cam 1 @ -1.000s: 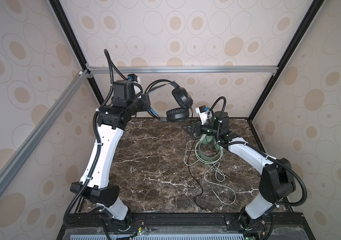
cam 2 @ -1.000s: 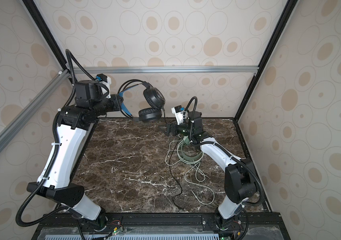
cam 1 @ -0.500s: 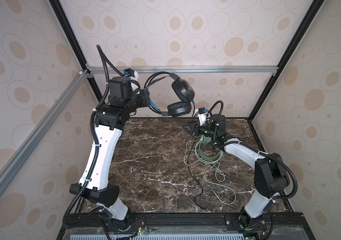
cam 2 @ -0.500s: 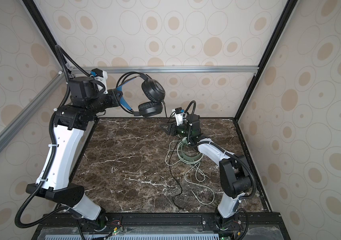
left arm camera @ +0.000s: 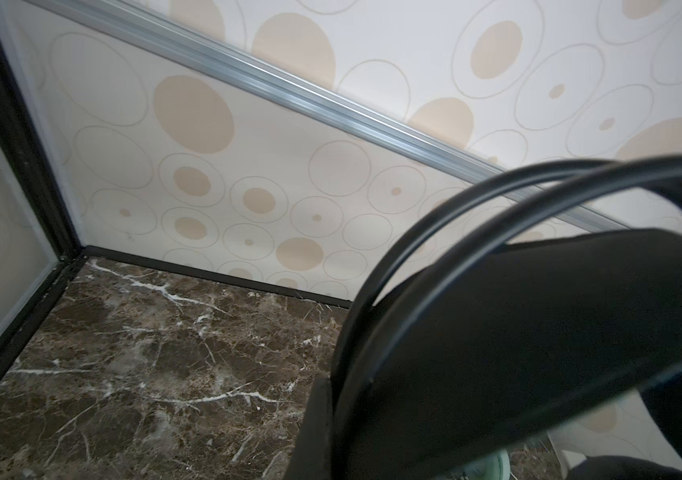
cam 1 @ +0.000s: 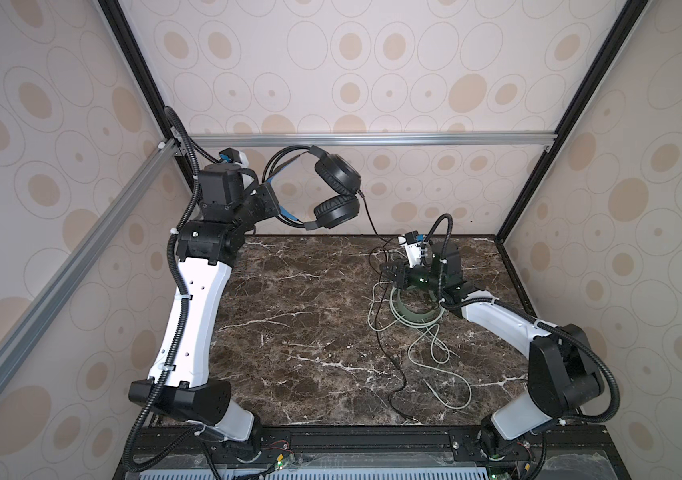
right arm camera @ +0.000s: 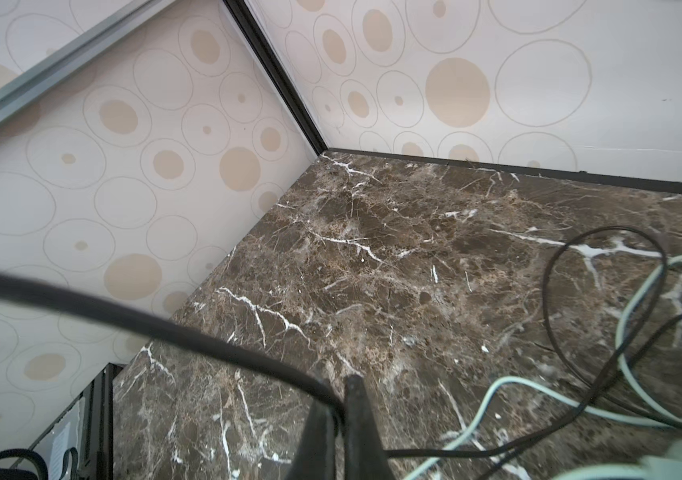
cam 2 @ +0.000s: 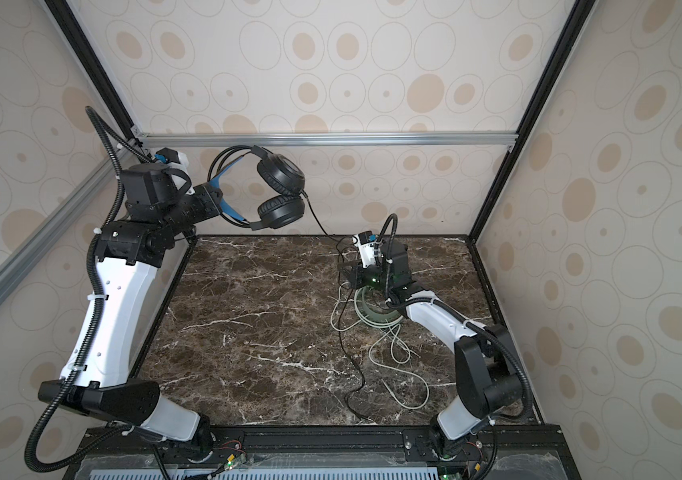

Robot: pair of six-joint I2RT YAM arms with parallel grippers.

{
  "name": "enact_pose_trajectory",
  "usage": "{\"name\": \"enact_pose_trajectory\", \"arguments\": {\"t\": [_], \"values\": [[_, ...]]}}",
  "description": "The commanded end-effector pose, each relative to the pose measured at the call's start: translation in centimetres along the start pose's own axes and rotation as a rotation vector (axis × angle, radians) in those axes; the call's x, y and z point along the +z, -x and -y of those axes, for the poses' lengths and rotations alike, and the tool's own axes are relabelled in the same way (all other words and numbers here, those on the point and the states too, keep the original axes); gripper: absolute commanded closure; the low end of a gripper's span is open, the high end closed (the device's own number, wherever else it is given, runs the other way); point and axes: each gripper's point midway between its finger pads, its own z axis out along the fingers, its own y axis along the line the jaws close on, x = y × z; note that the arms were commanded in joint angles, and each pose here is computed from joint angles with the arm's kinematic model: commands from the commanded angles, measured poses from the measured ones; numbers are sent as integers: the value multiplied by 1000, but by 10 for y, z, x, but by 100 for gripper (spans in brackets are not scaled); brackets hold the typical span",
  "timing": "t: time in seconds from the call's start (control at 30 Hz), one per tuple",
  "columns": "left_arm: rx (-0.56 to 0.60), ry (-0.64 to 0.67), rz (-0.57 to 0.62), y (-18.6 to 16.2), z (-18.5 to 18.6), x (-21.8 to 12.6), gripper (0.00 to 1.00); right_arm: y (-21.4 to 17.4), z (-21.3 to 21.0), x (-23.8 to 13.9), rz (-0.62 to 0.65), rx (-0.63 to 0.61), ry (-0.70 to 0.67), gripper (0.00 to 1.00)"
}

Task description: Wrap the headphones

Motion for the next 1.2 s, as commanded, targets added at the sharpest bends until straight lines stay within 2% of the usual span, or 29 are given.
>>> {"name": "enact_pose_trajectory", "arguments": {"t": [0.0, 0.2, 0.37, 0.6, 0.8, 1.03, 1.17], "values": [[-49, -64, 169, 45, 13, -27, 100, 3, -1, -22, -16, -78, -69, 100], [-82, 75, 237, 54, -24, -34, 100, 6, 16, -69, -25, -129, -269, 100], [-97, 194, 257, 50, -56, -35, 100, 21, 23, -117, 38, -105, -342, 100], [-61, 228, 243, 36, -70, -25, 100, 32, 11, -157, 54, -160, -403, 100], [14, 320, 246, 32, -86, -31, 100, 55, 2, -191, 117, -198, -479, 100], [38, 390, 256, 34, -97, -40, 100, 67, 13, -217, 146, -158, -569, 100], [55, 384, 244, 33, -96, -37, 100, 71, 31, -234, 149, -120, -680, 100]]}}
